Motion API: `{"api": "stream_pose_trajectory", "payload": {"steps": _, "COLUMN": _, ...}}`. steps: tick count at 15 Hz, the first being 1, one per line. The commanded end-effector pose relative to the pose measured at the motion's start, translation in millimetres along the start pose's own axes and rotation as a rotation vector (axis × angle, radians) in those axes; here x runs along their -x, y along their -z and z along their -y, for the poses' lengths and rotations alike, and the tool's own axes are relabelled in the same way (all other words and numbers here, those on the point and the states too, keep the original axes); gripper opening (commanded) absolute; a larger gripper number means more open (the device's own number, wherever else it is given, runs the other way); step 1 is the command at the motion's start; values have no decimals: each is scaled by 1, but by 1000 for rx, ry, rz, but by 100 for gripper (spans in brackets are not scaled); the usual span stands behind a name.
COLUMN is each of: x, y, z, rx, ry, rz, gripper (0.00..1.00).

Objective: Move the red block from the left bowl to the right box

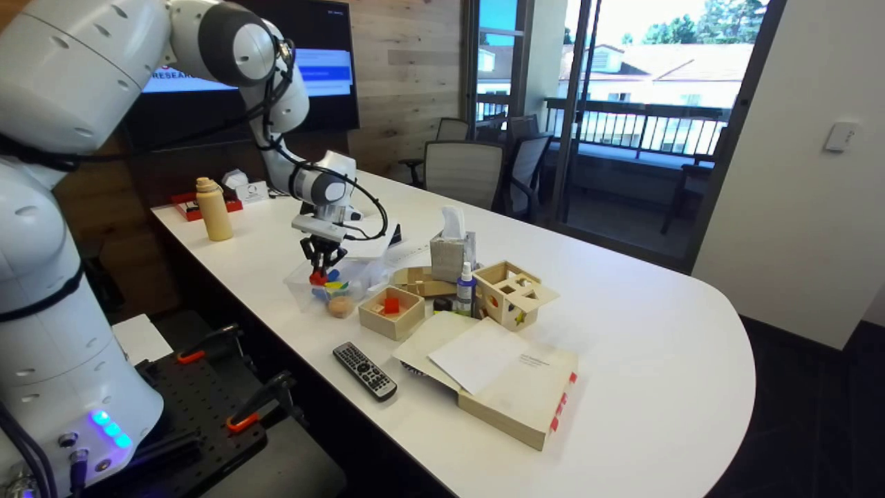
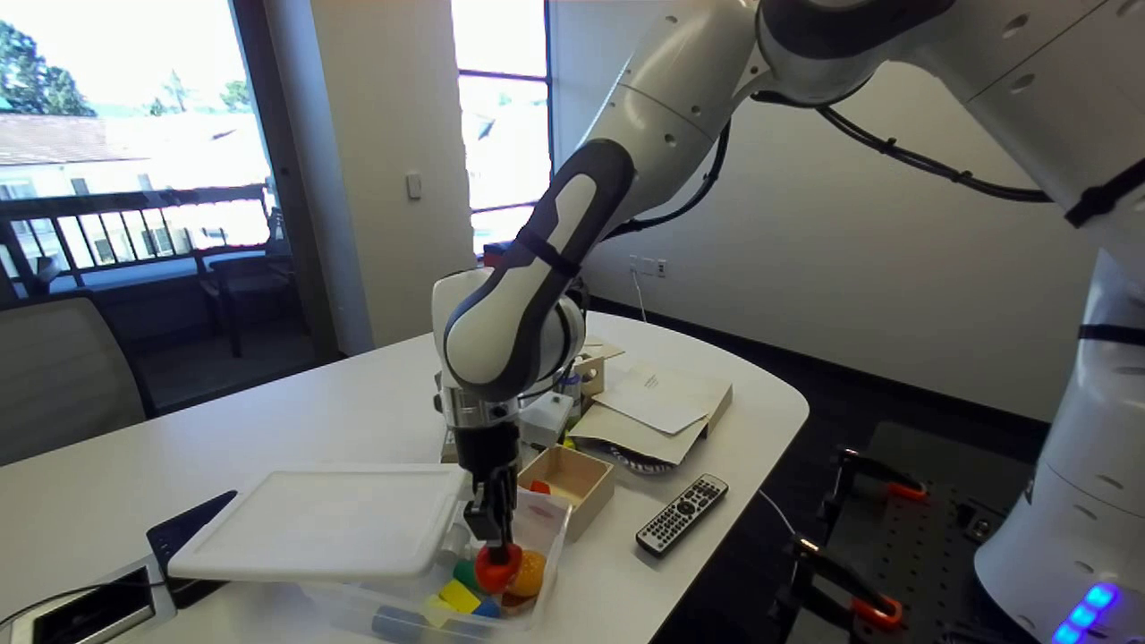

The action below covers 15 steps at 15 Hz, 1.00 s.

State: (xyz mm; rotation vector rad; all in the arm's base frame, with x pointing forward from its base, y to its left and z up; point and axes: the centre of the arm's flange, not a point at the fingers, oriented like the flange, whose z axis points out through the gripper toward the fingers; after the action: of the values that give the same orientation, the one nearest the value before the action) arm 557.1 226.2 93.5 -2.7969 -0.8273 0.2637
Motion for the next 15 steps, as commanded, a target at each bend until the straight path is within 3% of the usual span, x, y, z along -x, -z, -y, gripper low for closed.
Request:
{"api": "stream_pose_trajectory", "payload": {"steps": 1, "x": 39, "y": 57, "z": 9, "rx": 125, "ry": -92, "rz": -82, "gripper": 5}}
{"api": "stream_pose_trajectory", "payload": {"steps": 5, "x": 66, "y": 104, "z": -8, "rx": 201, "ry": -164, "rz": -212, "gripper": 5}}
{"api": "stream_pose_trajectory", "payload": {"steps": 9, "x": 87, "y": 130, "z": -48, "rx": 302, "ry": -229, "rz": -301, "gripper": 5}}
{"api": "stream_pose_trajectory", "payload": {"steps": 12, "x": 96, "y": 136, "z": -96, "rx": 378, "ry": -300, "rz": -306, "gripper": 5}}
{"api": "stream_pose_trajectory", "payload": {"steps": 15, "x": 100, "y": 132, "z": -142, "rx": 378, "ry": -337, "rz": -279, "gripper": 5}}
